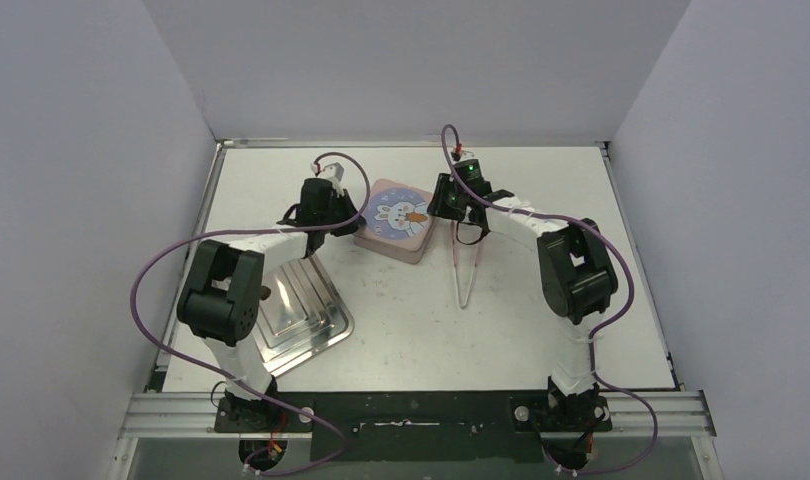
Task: Pack the chocolate
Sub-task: Close the box lid on the packing box.
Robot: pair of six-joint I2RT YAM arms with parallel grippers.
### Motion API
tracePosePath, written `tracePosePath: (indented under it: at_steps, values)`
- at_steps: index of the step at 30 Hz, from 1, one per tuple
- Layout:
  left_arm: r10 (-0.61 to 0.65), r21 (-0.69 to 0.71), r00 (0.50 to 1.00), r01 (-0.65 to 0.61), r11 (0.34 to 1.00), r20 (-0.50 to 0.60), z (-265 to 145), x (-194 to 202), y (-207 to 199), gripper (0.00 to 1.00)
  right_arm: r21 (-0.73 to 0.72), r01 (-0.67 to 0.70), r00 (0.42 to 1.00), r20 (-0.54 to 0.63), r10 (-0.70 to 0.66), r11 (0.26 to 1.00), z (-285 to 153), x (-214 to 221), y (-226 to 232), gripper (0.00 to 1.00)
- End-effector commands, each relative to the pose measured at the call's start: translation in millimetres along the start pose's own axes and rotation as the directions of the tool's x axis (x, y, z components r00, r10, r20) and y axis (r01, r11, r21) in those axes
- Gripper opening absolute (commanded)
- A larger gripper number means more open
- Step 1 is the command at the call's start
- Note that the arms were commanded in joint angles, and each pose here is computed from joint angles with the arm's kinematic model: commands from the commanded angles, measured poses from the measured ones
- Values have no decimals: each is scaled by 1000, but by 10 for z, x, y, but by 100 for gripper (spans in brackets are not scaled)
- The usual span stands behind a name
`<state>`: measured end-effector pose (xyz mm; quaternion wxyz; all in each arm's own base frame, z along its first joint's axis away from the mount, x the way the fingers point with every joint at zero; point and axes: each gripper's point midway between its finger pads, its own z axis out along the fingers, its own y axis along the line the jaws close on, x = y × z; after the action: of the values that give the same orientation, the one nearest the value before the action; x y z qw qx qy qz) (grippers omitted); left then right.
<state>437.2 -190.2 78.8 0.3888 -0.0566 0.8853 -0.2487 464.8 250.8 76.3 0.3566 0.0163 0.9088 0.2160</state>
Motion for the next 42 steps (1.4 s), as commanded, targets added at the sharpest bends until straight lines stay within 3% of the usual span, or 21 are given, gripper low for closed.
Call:
tracePosePath:
  at_steps: [1, 5, 8, 12, 17, 22, 27, 30, 32, 39, 42]
  values:
    - [-12, -118, 997, 2, 993, -80, 31, 405, 302, 0, 20, 59, 992, -116, -56, 998, -18, 285, 7, 33]
    - [17, -155, 1000, -18, 988, -12, -126, 219, 270, 0, 14, 81, 991, -109, -79, 997, -124, 181, 92, 37]
    - [28, -106, 998, -22, 994, 53, -195, -37, 84, 7, 35, 87, 992, -97, -83, 996, -266, 65, 119, 39]
    - [51, -18, 993, -50, 999, 102, -126, -333, -185, 9, 33, 97, 993, -73, -94, 995, -488, -101, 232, 38]
    - [46, 114, 996, -54, 992, 72, 134, -355, -445, 9, -19, 119, 990, -68, -120, 993, -573, -132, 456, 21]
    - [44, 90, 998, -48, 995, 47, 305, -211, -419, 8, -94, 136, 986, -86, -144, 986, -531, -81, 670, 11]
    - [14, 38, 1000, -15, 999, 10, 353, 67, -194, 8, -113, 121, 970, -196, -142, 986, -350, 399, 676, 0]
    - [-5, 28, 1000, 6, 1000, -6, 322, 257, -106, 8, -23, 148, 947, -285, -148, 989, -281, 875, 449, 0]
    - [-19, 29, 1000, 19, 999, -2, 298, 303, -93, 8, 12, 147, 944, -301, -137, 989, -292, 963, 372, 0]
    - [-24, 73, 997, 19, 997, 74, 186, -77, -329, 8, -39, 164, 979, -117, -167, 986, -667, 248, 783, 0]
    - [-23, 93, 994, 13, 996, 105, 119, -230, -428, 9, -125, 145, 983, -97, -157, 982, -747, 253, 975, 0]
